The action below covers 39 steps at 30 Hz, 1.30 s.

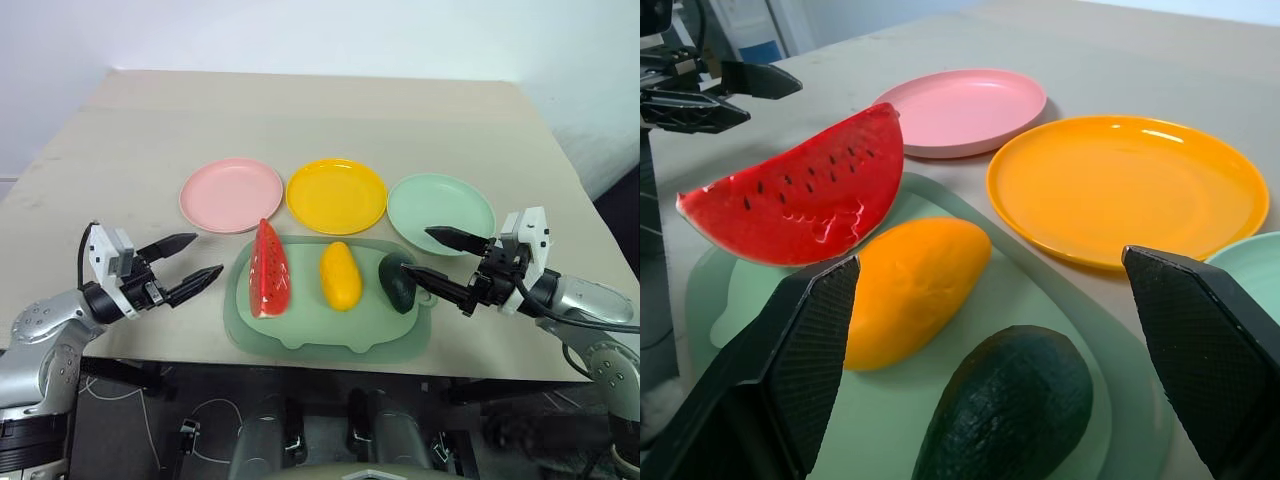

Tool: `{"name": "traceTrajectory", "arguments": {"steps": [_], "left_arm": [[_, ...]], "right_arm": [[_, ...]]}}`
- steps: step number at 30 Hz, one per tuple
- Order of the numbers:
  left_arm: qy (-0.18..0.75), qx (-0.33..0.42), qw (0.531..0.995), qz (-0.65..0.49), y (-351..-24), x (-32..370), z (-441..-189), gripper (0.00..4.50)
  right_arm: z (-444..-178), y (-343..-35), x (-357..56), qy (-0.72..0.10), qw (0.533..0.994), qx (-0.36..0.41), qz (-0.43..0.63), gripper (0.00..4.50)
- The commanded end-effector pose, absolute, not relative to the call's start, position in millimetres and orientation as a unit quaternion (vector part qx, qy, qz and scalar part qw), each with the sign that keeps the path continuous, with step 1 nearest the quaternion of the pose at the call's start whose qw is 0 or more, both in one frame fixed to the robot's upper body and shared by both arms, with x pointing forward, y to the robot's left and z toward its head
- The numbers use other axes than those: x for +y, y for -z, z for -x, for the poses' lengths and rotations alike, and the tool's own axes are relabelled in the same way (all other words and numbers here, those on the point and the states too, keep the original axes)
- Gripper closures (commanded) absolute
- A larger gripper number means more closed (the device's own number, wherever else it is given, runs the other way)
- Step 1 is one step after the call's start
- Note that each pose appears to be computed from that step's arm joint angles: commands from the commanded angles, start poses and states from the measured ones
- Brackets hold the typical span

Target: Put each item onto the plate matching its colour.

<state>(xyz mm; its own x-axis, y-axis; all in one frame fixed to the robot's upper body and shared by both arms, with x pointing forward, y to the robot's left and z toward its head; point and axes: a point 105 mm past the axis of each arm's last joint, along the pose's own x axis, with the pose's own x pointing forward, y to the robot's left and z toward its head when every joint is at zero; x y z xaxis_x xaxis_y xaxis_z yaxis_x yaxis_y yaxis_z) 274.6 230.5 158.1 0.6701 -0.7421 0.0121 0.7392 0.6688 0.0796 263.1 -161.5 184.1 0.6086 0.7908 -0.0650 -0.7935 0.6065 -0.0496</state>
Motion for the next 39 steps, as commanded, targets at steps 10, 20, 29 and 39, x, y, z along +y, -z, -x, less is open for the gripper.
{"name": "traceTrajectory", "arguments": {"steps": [10, 20, 29, 39], "left_arm": [[0.422, -0.051, 0.904, -0.048, -165.7, 222.7, -280.1, 0.03], [0.438, -0.05, 0.897, -0.043, -163.1, 213.4, -283.1, 0.03], [0.445, -0.049, 0.893, -0.041, -161.2, 212.9, -287.3, 0.03], [0.447, -0.056, 0.892, -0.045, -166.8, 205.3, -291.3, 0.03]], "right_arm": [[-262.8, -193.3, -153.3, -0.448, 0.893, 0.009, 0.049, 0.0], [-262.1, -177.2, -167.4, -0.416, 0.905, 0.082, 0.021, 0.0], [-270.5, -162.8, -157.3, -0.392, 0.907, 0.155, -0.005, 0.0], [-276.5, -146.1, -142.3, -0.385, 0.898, 0.213, -0.011, 0.0]]}}
